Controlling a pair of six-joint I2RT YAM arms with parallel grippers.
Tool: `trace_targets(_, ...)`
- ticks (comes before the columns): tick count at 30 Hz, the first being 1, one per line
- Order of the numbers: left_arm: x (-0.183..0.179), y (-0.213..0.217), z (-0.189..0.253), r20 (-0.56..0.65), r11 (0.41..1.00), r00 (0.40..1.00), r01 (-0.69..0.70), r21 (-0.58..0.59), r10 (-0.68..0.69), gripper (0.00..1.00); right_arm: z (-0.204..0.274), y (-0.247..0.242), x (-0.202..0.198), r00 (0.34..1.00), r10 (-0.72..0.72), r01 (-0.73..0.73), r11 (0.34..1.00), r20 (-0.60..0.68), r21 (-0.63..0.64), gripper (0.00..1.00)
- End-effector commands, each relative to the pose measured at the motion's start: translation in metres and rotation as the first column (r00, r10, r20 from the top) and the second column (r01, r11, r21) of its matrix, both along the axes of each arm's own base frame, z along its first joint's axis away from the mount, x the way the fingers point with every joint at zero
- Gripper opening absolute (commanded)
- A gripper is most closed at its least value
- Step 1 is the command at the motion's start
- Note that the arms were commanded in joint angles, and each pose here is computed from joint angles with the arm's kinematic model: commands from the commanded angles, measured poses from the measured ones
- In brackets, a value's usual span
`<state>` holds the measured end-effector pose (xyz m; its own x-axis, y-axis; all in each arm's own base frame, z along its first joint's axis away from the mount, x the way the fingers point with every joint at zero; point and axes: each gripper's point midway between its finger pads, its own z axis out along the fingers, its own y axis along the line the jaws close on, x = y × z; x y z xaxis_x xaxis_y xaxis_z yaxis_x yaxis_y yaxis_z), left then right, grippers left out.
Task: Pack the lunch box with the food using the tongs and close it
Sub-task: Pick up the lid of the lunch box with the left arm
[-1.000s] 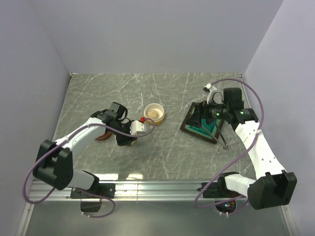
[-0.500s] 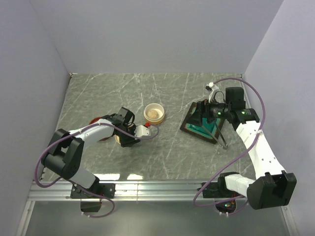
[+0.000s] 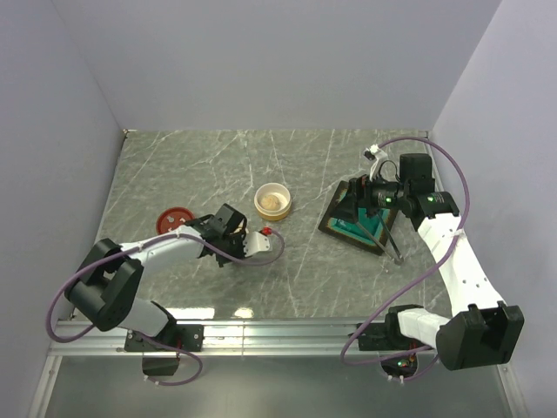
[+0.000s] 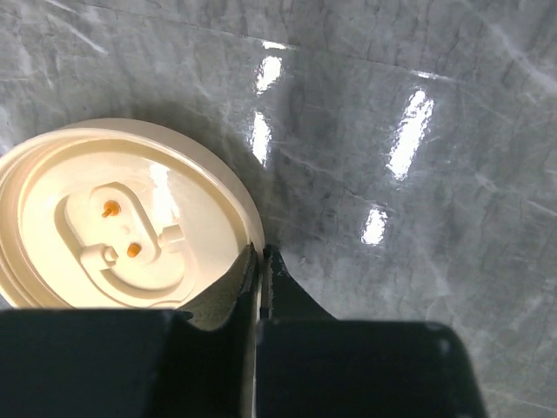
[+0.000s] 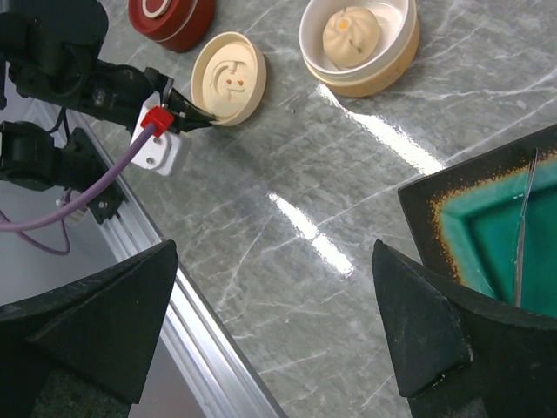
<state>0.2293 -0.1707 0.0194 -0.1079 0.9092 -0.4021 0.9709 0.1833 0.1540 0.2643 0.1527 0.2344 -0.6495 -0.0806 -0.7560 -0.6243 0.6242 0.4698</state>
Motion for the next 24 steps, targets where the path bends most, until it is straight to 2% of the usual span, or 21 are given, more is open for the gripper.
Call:
trace_targets(1,-0.046,0.025,-0.035,-0.166,0.993,0.984,-0.046,0.113,0.064,0.01,0.021,0.001,0.008,0.997,0.006,-0.007,1.0,0.072,0.021,1.0)
trace_targets(2,-0.048,0.026,-0.037,-0.17,0.992,0.983,-0.045,0.117,0.065,0.02,0.02,0.001,0.008,0.997,0.008,-0.009,1.0,0.073,0.021,1.0)
trace_targets(6,-0.044,0.024,-0.046,-0.181,0.987,0.978,-0.081,0.14,0.106,0.2,0.021,0.001,0.009,0.997,0.01,-0.011,1.0,0.072,0.019,1.0)
trace_targets(8,-0.04,0.02,-0.045,-0.186,0.987,0.976,-0.087,0.138,0.112,0.21,0.021,0.0,0.01,0.997,0.01,-0.011,1.0,0.076,0.016,1.0)
trace_targets(11,-0.038,0.02,-0.048,-0.194,0.985,0.975,-0.078,0.156,0.108,0.2,0.023,0.001,0.011,0.997,0.014,-0.015,1.0,0.078,0.021,1.0)
trace_targets(13,-0.035,0.016,-0.044,-0.199,0.986,0.974,-0.076,0.151,0.105,0.08,0.026,0.002,0.013,0.997,0.014,-0.016,0.999,0.082,0.028,1.0)
trace_targets(15,-0.037,0.01,-0.029,-0.218,0.989,0.97,-0.081,0.126,0.108,0.0,0.028,0.003,0.016,0.995,0.015,-0.018,0.999,0.095,0.032,1.0)
trace_targets(16,-0.029,0.001,-0.012,-0.199,0.992,0.974,-0.088,0.087,0.104,0.0,0.032,0.003,0.017,0.995,0.01,-0.014,0.999,0.099,0.038,1.0)
trace_targets(17,-0.035,-0.005,0.003,-0.232,0.994,0.967,-0.091,0.056,0.102,0.0,0.034,0.003,0.019,0.995,0.006,-0.01,0.999,0.104,0.042,1.0)
trace_targets(19,-0.016,-0.03,0.069,-0.139,0.993,0.988,-0.08,-0.091,0.067,0.0,0.042,0.006,0.023,0.992,0.009,-0.017,0.998,0.125,0.059,1.0)
trace_targets(20,-0.021,-0.035,0.095,-0.14,0.988,0.989,-0.061,-0.141,0.041,0.0,0.046,0.007,0.026,0.99,0.01,-0.02,0.997,0.142,0.068,1.0)
trace_targets(22,-0.016,-0.055,0.176,-0.032,0.949,0.999,0.011,-0.315,-0.022,0.0,0.054,0.01,0.03,0.987,0.015,-0.03,0.996,0.162,0.088,1.0)
trace_targets(23,-0.021,-0.057,0.198,-0.025,0.93,0.998,0.043,-0.366,-0.056,0.0,0.059,0.011,0.031,0.987,0.011,-0.028,0.994,0.159,0.106,1.0)
trace_targets(24,-0.036,-0.062,0.232,-0.024,0.866,0.993,0.086,-0.492,-0.113,0.0,0.064,0.014,0.034,0.985,0.013,-0.034,0.992,0.171,0.121,1.0)
